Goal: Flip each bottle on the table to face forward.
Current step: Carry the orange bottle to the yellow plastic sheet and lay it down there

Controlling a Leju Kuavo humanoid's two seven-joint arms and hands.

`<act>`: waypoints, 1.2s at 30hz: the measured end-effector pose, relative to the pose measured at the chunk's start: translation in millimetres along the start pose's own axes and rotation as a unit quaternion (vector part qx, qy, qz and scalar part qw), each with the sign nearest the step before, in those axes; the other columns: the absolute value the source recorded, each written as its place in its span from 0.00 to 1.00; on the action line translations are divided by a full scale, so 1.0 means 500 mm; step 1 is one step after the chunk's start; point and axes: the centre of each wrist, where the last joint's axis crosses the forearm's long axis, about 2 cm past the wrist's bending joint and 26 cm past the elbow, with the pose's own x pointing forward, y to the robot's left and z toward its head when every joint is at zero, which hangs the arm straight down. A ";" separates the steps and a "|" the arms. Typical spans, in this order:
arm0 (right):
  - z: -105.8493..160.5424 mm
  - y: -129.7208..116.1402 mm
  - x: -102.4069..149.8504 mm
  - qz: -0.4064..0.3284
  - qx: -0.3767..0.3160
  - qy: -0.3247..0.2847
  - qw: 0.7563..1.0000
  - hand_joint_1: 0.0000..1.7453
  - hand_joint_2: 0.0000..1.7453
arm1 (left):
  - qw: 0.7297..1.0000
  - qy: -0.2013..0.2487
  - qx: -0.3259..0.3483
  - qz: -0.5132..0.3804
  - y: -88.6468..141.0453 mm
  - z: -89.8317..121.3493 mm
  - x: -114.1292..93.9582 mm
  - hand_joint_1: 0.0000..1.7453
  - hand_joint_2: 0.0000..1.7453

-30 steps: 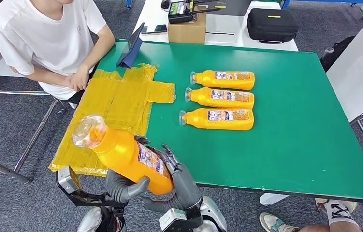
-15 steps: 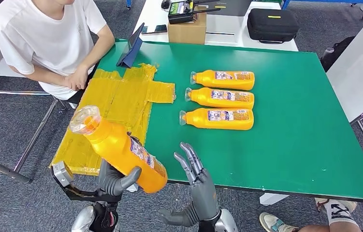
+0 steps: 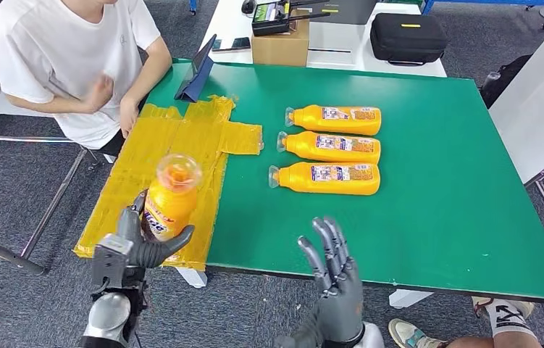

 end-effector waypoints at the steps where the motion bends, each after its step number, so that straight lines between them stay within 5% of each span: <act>1: -0.006 -0.010 -0.007 0.007 -0.010 0.001 1.000 0.00 0.00 | 0.999 -0.001 -0.012 -0.046 0.014 -0.009 -0.009 1.00 1.00; 6: -0.028 -0.035 -0.027 0.006 -0.053 0.013 0.998 0.00 0.00 | 0.972 0.012 -0.076 -0.222 0.069 -0.067 -0.065 1.00 1.00; 16: -0.036 -0.020 -0.043 -0.055 -0.073 0.038 0.995 0.00 0.00 | 0.886 0.093 -0.211 -0.403 0.112 -0.173 -0.163 1.00 1.00; 22: -0.028 -0.004 -0.047 -0.080 -0.062 0.047 0.994 0.00 0.00 | 0.850 0.131 -0.267 -0.435 0.138 -0.208 -0.181 0.97 1.00; 29: -0.017 0.003 -0.052 -0.085 -0.046 0.051 0.994 0.00 0.00 | 0.841 0.152 -0.284 -0.434 0.152 -0.226 -0.186 0.97 1.00; 31: -0.014 0.004 -0.053 -0.085 -0.044 0.052 0.994 0.00 0.00 | 0.840 0.153 -0.287 -0.435 0.153 -0.227 -0.186 0.67 1.00; 33: -0.012 0.005 -0.054 -0.085 -0.041 0.053 0.994 0.00 0.00 | 0.839 0.154 -0.289 -0.435 0.154 -0.228 -0.186 0.19 1.00; 34: -0.011 0.005 -0.055 -0.085 -0.040 0.053 0.994 0.00 0.00 | 0.839 0.155 -0.291 -0.433 0.154 -0.229 -0.186 0.06 1.00; 36: -0.009 0.006 -0.055 -0.088 -0.040 0.056 0.994 0.00 0.00 | 0.842 0.158 -0.302 -0.418 0.154 -0.230 -0.187 0.00 1.00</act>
